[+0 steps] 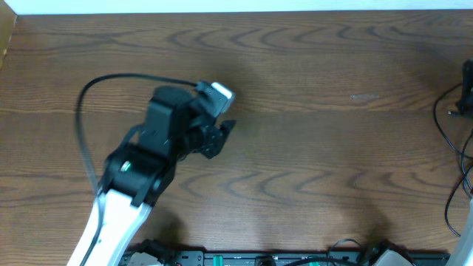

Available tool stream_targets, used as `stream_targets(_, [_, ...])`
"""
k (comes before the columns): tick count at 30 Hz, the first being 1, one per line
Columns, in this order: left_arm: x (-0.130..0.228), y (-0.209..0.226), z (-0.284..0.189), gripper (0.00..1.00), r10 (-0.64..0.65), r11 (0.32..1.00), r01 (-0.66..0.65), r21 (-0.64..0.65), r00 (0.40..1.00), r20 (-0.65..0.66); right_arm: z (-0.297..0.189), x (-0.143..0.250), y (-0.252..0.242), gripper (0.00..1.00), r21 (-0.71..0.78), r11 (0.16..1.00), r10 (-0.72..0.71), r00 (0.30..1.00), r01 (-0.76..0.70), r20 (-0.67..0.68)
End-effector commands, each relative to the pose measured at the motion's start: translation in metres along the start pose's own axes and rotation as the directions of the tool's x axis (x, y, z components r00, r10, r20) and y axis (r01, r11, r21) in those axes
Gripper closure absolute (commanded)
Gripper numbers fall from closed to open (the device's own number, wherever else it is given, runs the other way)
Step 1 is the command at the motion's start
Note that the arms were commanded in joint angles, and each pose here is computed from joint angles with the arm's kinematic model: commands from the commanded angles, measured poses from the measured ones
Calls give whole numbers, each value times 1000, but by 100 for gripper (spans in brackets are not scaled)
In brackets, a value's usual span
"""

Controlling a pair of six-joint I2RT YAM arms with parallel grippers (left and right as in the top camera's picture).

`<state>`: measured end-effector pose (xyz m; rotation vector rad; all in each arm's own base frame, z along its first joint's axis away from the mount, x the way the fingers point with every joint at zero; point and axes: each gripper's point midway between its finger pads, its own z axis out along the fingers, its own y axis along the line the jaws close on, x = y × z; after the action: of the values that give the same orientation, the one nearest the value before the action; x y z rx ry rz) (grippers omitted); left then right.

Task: Untangle cables

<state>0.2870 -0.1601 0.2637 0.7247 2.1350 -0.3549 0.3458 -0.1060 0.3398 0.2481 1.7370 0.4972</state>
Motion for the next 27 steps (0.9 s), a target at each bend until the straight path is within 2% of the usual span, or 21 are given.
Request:
stream_targets(1, [-8,14,-37,41,3,992,6,-126,997,78,-22,-2,26,99,-12,998,-56,998,56,13])
stream_targets(4, [-7,18,-69,40,11,982,13,-187,992,126,-35,-9,43,97,-17,994,-104,993,105,47])
stream_targets(7, [-6,19,-102,40,26,970,21,-242,982,189,-44,-16,53,81,-8,990,-139,987,140,81])
stream_targets(11, [-3,17,-141,40,47,958,35,-285,960,277,-55,-24,68,72,-14,983,-178,976,181,125])
stream_targets(16, [5,17,-177,39,66,940,61,-337,933,353,-82,-45,110,71,-29,943,-313,916,331,250])
stream_targets(21, [12,18,-190,39,70,929,75,-361,926,371,-121,-52,178,67,-86,820,-493,775,566,396])
stream_targets(24, [15,17,-189,39,66,930,73,-360,931,359,-132,-40,211,66,-183,733,-538,723,655,433])
stream_targets(27, [18,17,-188,39,57,931,77,-357,935,351,-137,-23,236,67,-305,651,-545,707,695,451])
